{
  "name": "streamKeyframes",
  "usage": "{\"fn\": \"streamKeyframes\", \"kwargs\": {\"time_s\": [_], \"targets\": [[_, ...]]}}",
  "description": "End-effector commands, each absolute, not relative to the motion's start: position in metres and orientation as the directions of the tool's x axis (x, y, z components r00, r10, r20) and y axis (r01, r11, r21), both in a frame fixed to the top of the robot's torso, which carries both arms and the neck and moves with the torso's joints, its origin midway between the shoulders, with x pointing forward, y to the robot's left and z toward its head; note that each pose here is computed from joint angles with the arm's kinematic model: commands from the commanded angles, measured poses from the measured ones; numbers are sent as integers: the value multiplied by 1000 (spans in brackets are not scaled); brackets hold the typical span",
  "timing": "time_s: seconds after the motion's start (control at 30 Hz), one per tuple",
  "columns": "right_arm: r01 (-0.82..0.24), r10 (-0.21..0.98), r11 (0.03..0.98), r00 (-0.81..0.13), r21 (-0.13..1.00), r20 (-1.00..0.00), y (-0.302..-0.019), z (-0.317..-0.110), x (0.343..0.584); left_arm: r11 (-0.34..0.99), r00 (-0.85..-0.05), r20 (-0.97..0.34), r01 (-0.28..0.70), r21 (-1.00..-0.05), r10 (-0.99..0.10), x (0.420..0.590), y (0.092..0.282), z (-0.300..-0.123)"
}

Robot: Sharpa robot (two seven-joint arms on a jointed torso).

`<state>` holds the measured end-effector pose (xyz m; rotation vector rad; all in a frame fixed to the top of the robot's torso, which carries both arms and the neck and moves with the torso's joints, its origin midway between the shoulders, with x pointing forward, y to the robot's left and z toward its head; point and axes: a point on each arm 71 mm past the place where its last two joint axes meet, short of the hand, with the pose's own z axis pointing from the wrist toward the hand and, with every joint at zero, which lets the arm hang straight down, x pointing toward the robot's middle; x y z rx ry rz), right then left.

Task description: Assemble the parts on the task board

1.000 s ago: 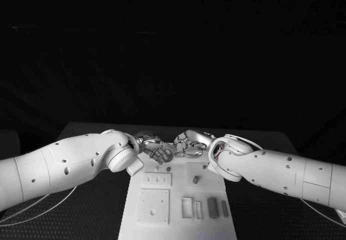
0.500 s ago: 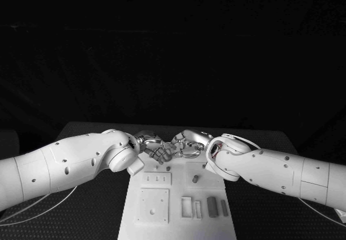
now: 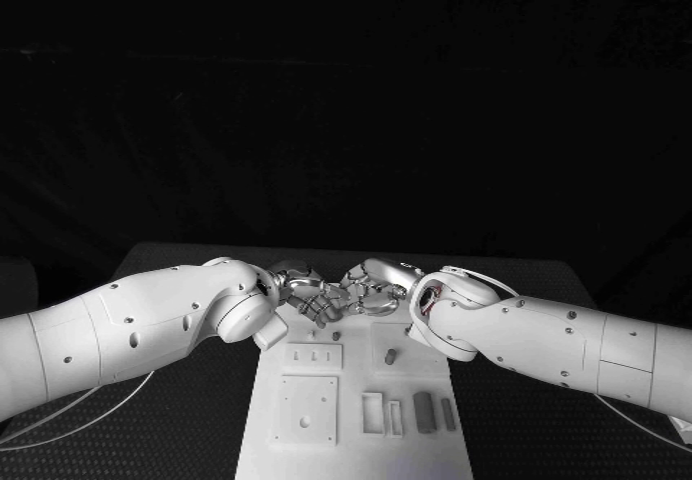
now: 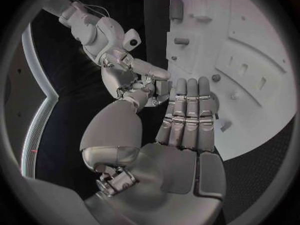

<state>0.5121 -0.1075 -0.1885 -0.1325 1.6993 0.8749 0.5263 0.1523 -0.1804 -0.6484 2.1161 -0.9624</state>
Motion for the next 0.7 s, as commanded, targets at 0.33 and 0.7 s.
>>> {"fn": "streamKeyframes", "kwargs": {"time_s": [0.33,0.7], "targets": [[-528,325,707,-346,469,-880,-100,-190,509,587,-643,-382,-131,-799,-663,525,143,-179],[-527,317,711,-350,465,-881,-99,-191,510,588,-642,-383,-131,-798,-664,525,141,-179]]}}
